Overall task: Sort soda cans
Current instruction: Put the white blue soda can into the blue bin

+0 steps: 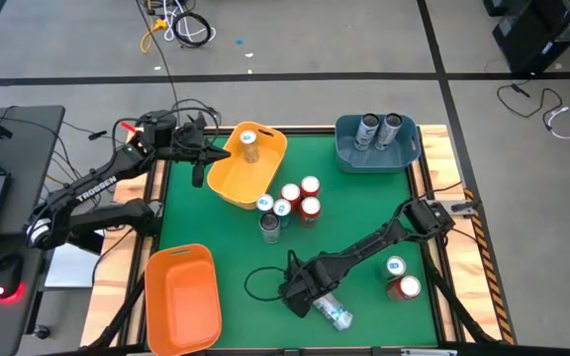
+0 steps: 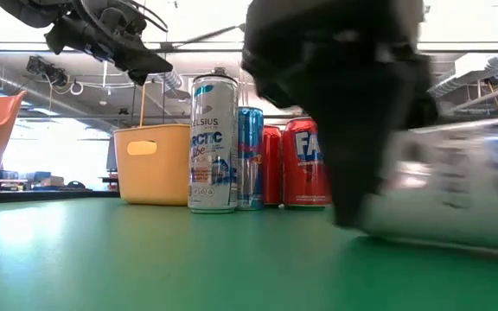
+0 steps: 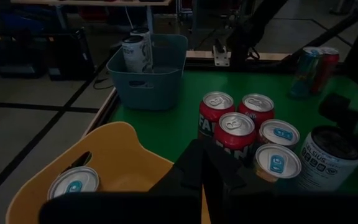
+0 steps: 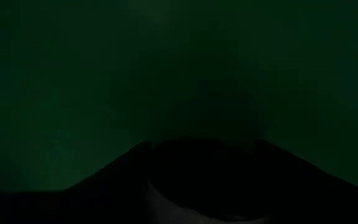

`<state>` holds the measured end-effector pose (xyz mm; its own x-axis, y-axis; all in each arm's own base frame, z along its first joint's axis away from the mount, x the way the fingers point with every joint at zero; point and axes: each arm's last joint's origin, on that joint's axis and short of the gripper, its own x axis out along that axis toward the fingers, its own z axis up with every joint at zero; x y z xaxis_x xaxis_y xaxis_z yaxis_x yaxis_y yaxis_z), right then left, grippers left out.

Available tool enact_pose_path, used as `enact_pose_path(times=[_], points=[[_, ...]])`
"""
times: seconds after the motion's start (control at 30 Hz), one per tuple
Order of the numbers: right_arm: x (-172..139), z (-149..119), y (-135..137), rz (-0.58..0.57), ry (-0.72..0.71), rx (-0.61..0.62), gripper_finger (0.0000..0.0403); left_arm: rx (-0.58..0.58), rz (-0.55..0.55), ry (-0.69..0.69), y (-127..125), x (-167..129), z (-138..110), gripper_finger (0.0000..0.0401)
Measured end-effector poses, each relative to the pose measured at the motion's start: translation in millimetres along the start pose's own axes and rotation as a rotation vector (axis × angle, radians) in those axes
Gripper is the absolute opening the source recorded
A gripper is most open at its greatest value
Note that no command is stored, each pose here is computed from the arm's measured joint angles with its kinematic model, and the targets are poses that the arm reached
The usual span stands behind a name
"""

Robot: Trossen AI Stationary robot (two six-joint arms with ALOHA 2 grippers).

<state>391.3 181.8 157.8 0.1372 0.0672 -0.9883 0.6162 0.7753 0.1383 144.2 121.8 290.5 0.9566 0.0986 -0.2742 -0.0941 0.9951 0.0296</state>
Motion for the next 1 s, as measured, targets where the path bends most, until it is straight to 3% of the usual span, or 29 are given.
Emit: enact_pose_path(times=[0.2, 0.37, 0.47, 0.63, 0.8, 1.0], points=[[-50, 31, -12, 0.009, -0.253, -0.015, 0.0246, 0.010, 0.026, -0.027, 1, 0, 3, 0.0005], [-113, 53, -35, -0.056, -0.547, -0.050, 0.0246, 0.006, 0.074, -0.119, 4, 2, 4, 0.0005], [-154, 56, -58, -0.196, -0.747, -0.036, 0.0246, 0.001, 0.081, -0.173, 5, 4, -1, 0.0005], [-206, 42, -105, -0.540, -1.040, 0.079, 0.0246, -0.013, 0.083, -0.207, 4, 7, -9, 0.0005], [-213, 22, -156, -0.751, -1.250, 0.231, 0.0246, 0.009, 0.065, -0.257, 4, 6, -5, 0.0005], [-169, 10, -218, -0.828, -1.353, 0.411, 0.0246, 0.044, 0.043, -0.323, 3, 4, 2, 0.0005]])
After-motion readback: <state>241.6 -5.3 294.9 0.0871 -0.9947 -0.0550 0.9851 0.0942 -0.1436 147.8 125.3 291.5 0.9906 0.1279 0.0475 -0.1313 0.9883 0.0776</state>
